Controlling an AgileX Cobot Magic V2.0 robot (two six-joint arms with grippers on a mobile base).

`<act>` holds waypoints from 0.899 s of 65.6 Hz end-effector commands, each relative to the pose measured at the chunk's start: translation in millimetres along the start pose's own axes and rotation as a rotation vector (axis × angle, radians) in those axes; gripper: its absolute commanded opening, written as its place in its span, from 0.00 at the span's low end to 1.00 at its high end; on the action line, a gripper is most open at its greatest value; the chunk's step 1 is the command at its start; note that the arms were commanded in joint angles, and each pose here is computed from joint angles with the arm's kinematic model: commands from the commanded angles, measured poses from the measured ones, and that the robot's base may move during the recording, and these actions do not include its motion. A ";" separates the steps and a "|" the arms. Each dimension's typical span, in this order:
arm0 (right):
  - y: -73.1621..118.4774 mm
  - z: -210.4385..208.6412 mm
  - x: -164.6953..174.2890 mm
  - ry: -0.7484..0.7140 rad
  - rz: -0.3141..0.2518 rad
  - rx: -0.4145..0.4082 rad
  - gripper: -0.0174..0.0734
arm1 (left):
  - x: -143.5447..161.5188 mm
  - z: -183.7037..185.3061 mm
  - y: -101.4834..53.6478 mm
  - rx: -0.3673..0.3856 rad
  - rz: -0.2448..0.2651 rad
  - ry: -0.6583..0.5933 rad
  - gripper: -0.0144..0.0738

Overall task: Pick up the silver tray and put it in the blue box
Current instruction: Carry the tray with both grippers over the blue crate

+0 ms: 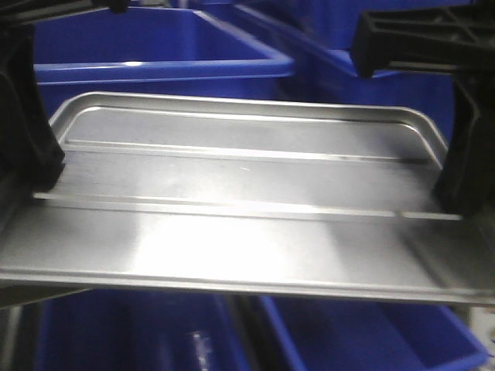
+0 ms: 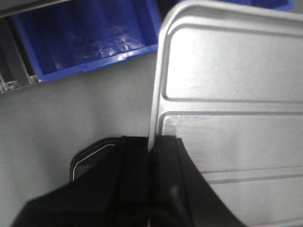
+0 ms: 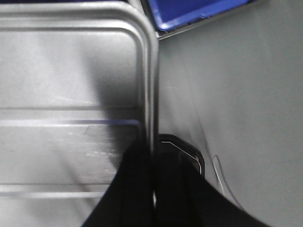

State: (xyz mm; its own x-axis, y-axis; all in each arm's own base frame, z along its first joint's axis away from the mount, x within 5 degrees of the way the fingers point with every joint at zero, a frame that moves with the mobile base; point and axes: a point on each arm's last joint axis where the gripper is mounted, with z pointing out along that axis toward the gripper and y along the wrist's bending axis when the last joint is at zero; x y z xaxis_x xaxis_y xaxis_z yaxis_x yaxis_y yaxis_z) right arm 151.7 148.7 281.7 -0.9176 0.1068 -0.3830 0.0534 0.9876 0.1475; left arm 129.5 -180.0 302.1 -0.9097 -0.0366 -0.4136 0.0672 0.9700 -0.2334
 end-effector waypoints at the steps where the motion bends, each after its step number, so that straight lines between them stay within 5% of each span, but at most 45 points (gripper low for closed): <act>1: -11.1 -12.3 -3.8 -0.020 -0.013 0.088 0.26 | -6.6 -12.1 4.1 -0.020 0.011 -0.054 0.05; 59: -15.4 -12.7 -1.4 0.006 -0.012 0.136 0.26 | -6.6 -12.1 4.1 -0.020 0.011 -0.054 0.05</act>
State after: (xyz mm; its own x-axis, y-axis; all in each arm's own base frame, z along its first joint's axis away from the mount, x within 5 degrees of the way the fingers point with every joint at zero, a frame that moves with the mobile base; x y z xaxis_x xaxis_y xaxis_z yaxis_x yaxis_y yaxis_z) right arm 148.6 146.3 281.9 -0.9296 0.1136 -0.3508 0.0756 0.9899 0.1200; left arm 128.3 -182.1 302.3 -0.9117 -0.0354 -0.4093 0.0751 0.9651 -0.2509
